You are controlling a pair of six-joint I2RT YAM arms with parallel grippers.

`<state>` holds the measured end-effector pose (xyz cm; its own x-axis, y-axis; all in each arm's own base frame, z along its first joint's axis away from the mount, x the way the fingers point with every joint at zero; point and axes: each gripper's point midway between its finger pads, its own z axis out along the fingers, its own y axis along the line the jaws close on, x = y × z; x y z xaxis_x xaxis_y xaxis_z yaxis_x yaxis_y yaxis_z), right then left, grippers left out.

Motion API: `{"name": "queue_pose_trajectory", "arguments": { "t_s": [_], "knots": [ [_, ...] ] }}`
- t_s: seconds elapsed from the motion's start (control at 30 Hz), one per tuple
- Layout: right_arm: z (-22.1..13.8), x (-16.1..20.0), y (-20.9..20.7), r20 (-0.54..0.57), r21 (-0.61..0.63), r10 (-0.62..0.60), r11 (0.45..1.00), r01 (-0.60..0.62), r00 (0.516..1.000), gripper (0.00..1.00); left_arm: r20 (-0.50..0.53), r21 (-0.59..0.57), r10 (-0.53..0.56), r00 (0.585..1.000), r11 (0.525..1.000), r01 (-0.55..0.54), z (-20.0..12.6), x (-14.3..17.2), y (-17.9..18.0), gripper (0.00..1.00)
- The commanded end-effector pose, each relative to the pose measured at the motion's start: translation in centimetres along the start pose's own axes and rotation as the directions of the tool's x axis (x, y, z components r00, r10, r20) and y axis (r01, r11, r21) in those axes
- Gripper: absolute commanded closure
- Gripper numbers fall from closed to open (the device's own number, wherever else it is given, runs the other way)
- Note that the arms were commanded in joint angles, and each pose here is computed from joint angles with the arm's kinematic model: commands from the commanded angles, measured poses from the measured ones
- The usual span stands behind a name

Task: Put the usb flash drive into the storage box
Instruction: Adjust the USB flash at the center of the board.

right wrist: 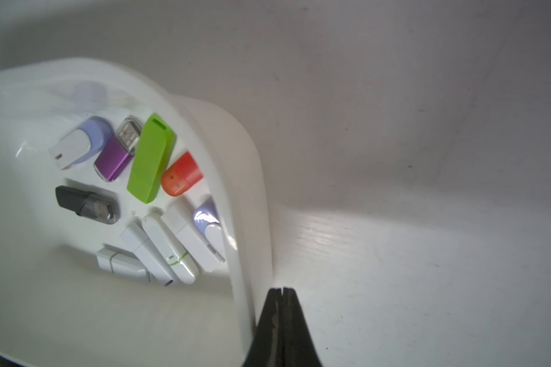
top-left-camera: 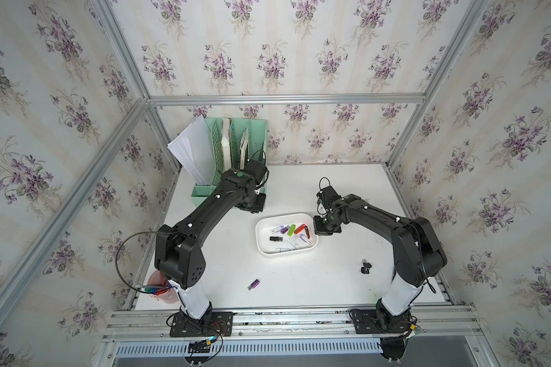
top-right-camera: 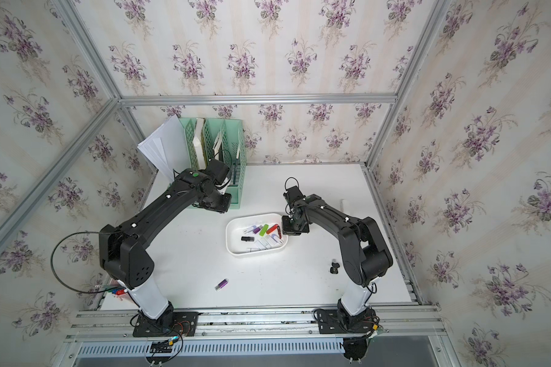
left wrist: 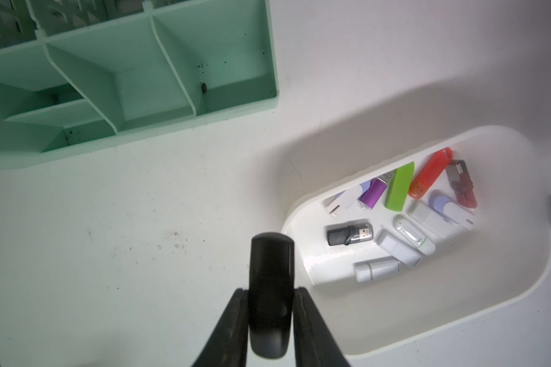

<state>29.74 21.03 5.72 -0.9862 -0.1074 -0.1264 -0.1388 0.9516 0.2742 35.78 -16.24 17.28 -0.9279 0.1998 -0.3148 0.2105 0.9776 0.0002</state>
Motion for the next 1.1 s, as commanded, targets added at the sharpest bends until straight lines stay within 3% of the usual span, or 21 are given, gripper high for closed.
{"name": "queue_pose_trajectory", "arguments": {
  "t_s": [0.0,0.37,0.47,0.53,0.7,0.93,1.07],
  "knots": [
    [0.2,0.0,1.6,0.001,-0.07,0.014,0.997,-0.014,1.0,1.0,-0.04,-0.016,-0.011,0.999,1.0,0.01,0.2,1.6,0.1,0.71],
    [-2.2,-0.1,-1.6,0.073,0.003,0.069,0.998,-0.07,0.995,1.0,-0.091,-0.008,0.022,0.996,1.0,-0.023,2.5,4.3,-2.7,0.7],
    [-2.9,-0.4,-1.9,0.086,0.01,0.066,0.998,-0.067,0.994,1.0,-0.097,-0.01,0.016,0.995,1.0,-0.017,2.8,4.3,-2.8,0.57],
    [-3.5,-0.5,-1.7,0.09,0.011,0.061,0.998,-0.062,0.994,1.0,-0.115,-0.029,0.021,0.993,0.999,-0.024,3.2,4.7,-2.5,0.55],
    [-5.7,0.1,0.4,0.116,-0.032,0.008,0.999,-0.004,0.993,1.0,-0.146,-0.065,-0.01,0.989,0.998,0.0,2.8,7.1,-1.2,0.37],
    [-5.8,6.4,9.4,0.1,-0.061,-0.144,0.987,0.151,0.985,0.71,-0.2,-0.083,-0.112,0.973,0.992,0.097,2.6,11.7,0.4,0.27],
    [-4.2,10.5,13.4,0.076,-0.083,-0.223,0.97,0.229,0.972,0.65,-0.266,0.015,-0.219,0.939,0.973,0.231,3.1,14.3,0.3,0.26]
  ]
}}
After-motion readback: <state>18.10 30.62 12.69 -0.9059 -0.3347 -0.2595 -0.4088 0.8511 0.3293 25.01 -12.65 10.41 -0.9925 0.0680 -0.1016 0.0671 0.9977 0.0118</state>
